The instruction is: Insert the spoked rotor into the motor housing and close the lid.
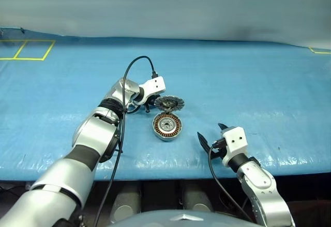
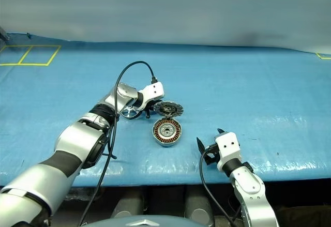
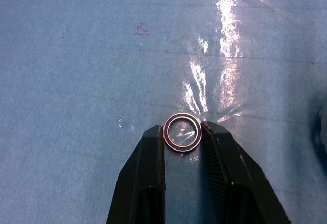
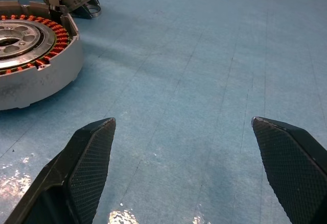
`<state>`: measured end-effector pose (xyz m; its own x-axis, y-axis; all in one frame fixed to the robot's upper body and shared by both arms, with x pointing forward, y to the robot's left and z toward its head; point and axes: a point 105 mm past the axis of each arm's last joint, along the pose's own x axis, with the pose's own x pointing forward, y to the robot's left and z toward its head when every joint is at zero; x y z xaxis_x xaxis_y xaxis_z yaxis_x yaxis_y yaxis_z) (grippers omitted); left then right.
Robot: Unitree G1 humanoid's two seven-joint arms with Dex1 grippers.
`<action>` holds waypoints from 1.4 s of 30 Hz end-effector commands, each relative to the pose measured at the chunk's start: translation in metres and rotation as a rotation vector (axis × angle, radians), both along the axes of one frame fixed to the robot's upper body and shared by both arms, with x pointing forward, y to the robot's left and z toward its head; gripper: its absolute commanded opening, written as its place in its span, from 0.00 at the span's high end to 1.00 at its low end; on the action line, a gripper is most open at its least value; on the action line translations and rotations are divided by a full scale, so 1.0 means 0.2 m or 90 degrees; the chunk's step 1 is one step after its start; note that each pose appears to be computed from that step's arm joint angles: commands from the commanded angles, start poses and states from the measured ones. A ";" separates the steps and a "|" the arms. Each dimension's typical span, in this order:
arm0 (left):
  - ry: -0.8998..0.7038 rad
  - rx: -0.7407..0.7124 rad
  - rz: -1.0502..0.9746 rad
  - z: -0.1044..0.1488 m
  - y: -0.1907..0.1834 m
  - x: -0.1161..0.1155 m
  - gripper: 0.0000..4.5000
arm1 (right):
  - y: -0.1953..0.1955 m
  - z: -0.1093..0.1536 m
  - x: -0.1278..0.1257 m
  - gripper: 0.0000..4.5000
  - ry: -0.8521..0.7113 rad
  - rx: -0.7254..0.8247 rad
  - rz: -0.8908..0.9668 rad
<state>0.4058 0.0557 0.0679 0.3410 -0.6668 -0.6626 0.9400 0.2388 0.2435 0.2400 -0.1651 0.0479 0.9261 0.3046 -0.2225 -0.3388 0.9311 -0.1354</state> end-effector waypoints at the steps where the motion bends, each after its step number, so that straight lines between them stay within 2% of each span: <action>1: -0.005 0.007 0.006 0.00 0.03 0.01 0.84 | 0.00 0.05 0.01 0.00 -0.025 -0.002 0.006; 6: -0.035 -0.007 0.012 0.06 0.03 0.04 0.84 | 0.01 0.05 0.01 0.00 -0.024 -0.001 0.005; 14: -0.120 -0.086 0.078 0.34 0.10 0.16 0.84 | 0.04 0.07 0.04 0.00 -0.033 -0.002 0.030; 22: -0.181 -0.172 0.095 0.58 0.24 0.20 0.84 | 0.08 0.09 0.09 0.00 -0.037 -0.008 0.070; 29: -0.182 -0.167 0.006 0.62 0.40 0.07 0.84 | 0.12 0.11 0.13 0.00 -0.044 -0.012 0.108; 35: -0.142 -0.112 -0.038 0.54 0.54 -0.17 0.84 | 0.16 0.12 0.14 0.00 -0.051 -0.010 0.148; 42: -0.084 -0.128 -0.036 0.43 0.51 -0.42 0.84 | 0.16 0.15 0.11 0.00 -0.060 0.013 0.189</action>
